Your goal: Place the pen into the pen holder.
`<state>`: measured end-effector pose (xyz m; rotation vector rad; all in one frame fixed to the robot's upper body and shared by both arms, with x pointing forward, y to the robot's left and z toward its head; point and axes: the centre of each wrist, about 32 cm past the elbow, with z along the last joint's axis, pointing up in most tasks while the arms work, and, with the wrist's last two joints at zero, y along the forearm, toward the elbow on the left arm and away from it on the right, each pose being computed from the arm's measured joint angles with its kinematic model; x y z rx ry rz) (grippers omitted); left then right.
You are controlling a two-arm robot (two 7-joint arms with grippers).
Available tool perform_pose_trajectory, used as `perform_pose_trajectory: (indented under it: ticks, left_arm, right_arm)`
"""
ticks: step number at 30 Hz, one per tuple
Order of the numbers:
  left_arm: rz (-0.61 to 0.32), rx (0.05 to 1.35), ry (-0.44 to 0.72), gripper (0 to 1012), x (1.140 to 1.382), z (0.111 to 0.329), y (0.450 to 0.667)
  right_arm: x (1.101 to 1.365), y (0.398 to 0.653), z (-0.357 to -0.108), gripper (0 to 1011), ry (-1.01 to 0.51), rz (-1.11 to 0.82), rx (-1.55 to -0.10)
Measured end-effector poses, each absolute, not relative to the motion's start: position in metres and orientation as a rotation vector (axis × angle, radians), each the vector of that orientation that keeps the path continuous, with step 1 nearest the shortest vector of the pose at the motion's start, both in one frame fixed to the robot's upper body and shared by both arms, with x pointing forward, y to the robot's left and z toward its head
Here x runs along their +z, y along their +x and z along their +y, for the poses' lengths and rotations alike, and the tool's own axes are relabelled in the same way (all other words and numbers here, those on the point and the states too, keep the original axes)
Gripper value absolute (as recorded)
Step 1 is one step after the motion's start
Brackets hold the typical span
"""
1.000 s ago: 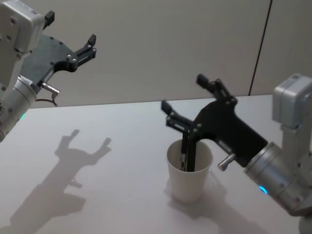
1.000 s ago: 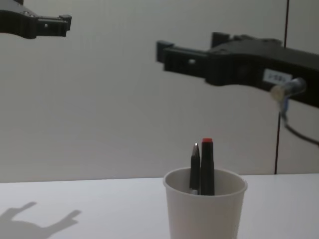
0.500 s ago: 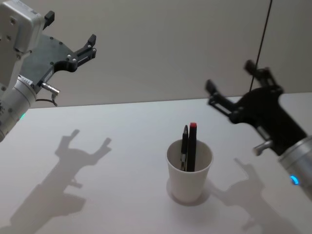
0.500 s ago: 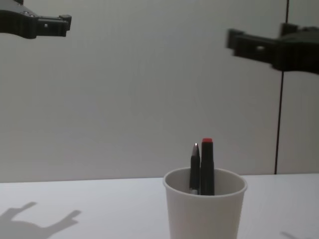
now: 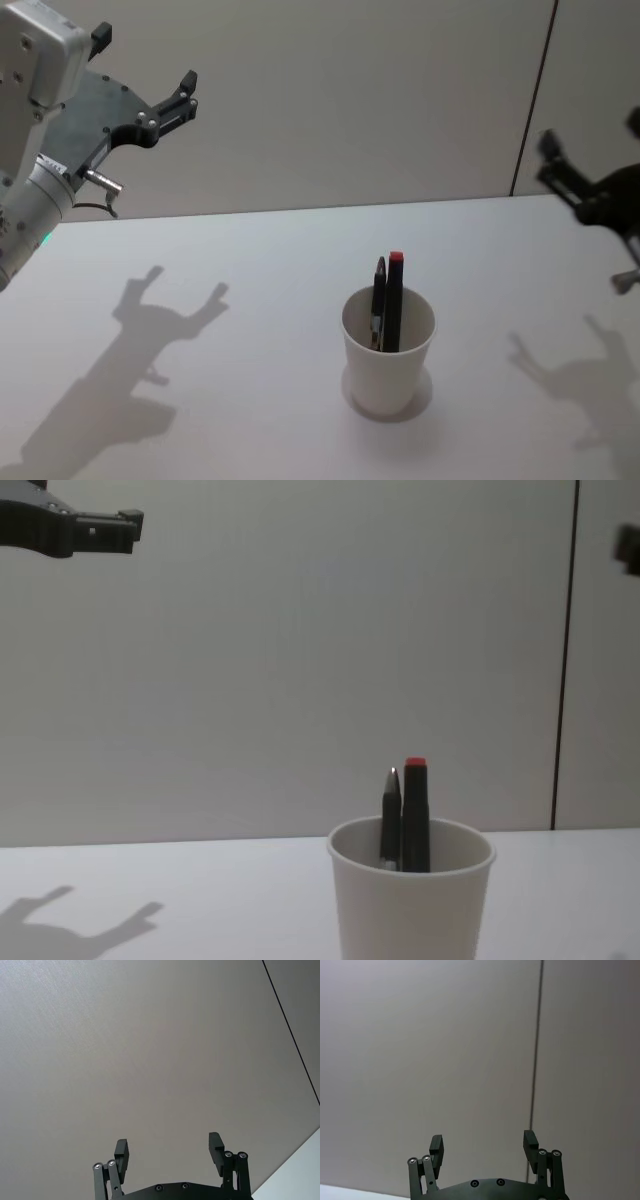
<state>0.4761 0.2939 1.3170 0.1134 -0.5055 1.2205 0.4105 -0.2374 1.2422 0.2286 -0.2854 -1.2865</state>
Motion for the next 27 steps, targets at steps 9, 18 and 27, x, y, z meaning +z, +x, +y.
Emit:
perform_pose_trajectory:
  ticks: [9, 18, 27]
  left_arm:
    - [-0.469, 1.211, 0.105, 1001, 1.301, 0.284, 0.481]
    - [-0.381, 1.181, 0.084, 1001, 1.260, 0.253, 0.490]
    - [-0.295, 1.141, 0.068, 1001, 1.219, 0.214, 0.493]
  right_arm:
    - [1.240, 0.411, -0.262, 1001, 0.246, -0.294, -1.438]
    - [1.239, 0.412, -0.288, 1001, 0.266, -0.299, -1.588]
    - [1.237, 0.414, -0.288, 1001, 0.259, -0.294, -1.588]
